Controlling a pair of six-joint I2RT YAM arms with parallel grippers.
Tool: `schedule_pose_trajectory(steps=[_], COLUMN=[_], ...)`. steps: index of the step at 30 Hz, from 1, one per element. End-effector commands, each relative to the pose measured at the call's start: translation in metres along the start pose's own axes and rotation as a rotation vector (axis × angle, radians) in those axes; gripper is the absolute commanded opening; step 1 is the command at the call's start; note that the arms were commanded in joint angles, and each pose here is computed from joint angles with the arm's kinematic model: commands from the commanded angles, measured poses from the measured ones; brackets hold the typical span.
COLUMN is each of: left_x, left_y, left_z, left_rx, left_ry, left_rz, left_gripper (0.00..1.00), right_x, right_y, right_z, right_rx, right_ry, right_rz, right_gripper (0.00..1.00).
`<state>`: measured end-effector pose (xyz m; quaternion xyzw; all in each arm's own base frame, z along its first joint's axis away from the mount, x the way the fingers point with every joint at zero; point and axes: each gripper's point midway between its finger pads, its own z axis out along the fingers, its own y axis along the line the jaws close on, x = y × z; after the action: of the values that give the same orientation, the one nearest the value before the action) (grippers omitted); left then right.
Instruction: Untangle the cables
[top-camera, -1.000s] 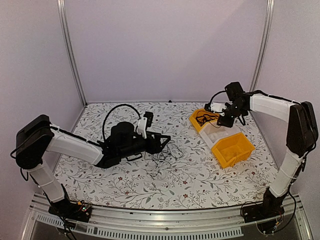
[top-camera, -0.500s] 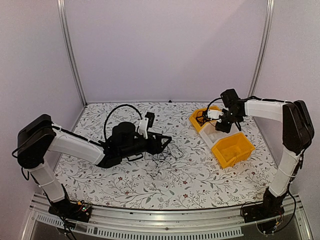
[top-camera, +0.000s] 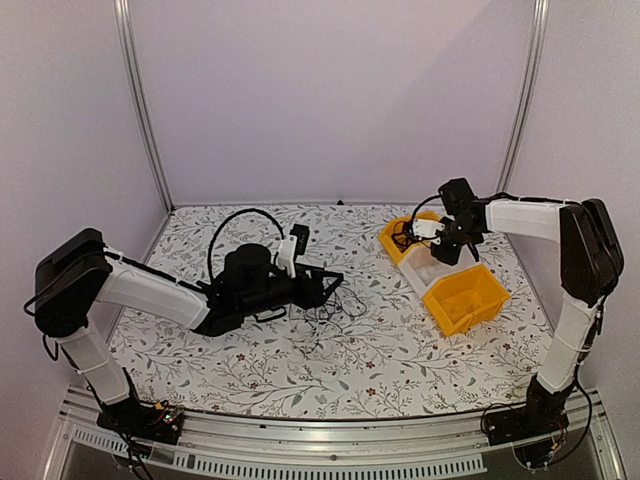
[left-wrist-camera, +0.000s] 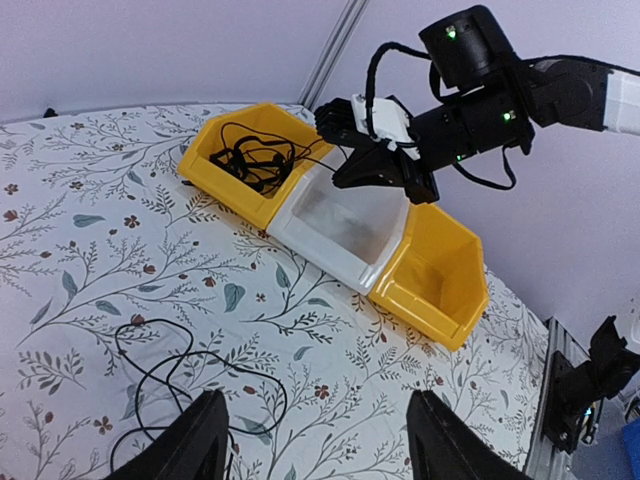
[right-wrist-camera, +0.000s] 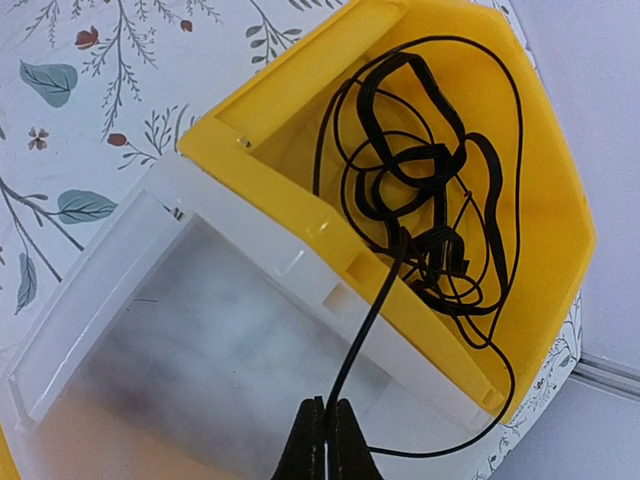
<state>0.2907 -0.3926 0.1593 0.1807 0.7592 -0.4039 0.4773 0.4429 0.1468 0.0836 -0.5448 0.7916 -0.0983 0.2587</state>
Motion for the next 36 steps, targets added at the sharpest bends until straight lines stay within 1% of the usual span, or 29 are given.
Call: schedule_pose_trajectory(steps=[1,9,17,25,29,30,33,36], left_x=[0.007,0.011,0.014,0.014,0.015,0.016,0.015,0.014], left_y=[-0.004,-0.002,0.000,0.001,0.002,0.002,0.002,0.002], left_z=[0.003,0.004,0.004,0.002,0.001,0.001,0.002,0.002], left_rx=[0.012,0.008,0.000,-0.008,-0.012,-0.011,-0.012,-0.012], left_ry=[0.010,0.022,0.032,0.039,0.043,0.043,0.043,0.043], left_rz=[-0.001,-0.007,-0.007,0.001,0.004,0.005,0.005,0.007], left_gripper=[0.62,0.62,0.62,0.62,0.62,0.62,0.62,0.62], right_x=[-0.017,-0.034,-0.048,-0.052,-0.053,-0.056,-0.054,-0.050], right_y=[-0.025,-0.053,-0.061,-0.054,-0.048,-0.044,-0.038,-0.035], right_z=[-0.009,-0.008,0.020,0.044,0.042,0.040,0.039,0.038], right_rx=[0.073,0.134,0.103,0.027,-0.013,-0.039,-0.085,-0.106], right_ry=[-0.032,-0.032,-0.034,-0.034,-0.045,-0.066,-0.064,-0.057], right_rz=[-0.018,-0.077,-0.090,-0.055,-0.033,-0.027,0.000,0.029], right_gripper=[0.00,0.00,0.00,0.00,0.00,0.00,0.00,0.02])
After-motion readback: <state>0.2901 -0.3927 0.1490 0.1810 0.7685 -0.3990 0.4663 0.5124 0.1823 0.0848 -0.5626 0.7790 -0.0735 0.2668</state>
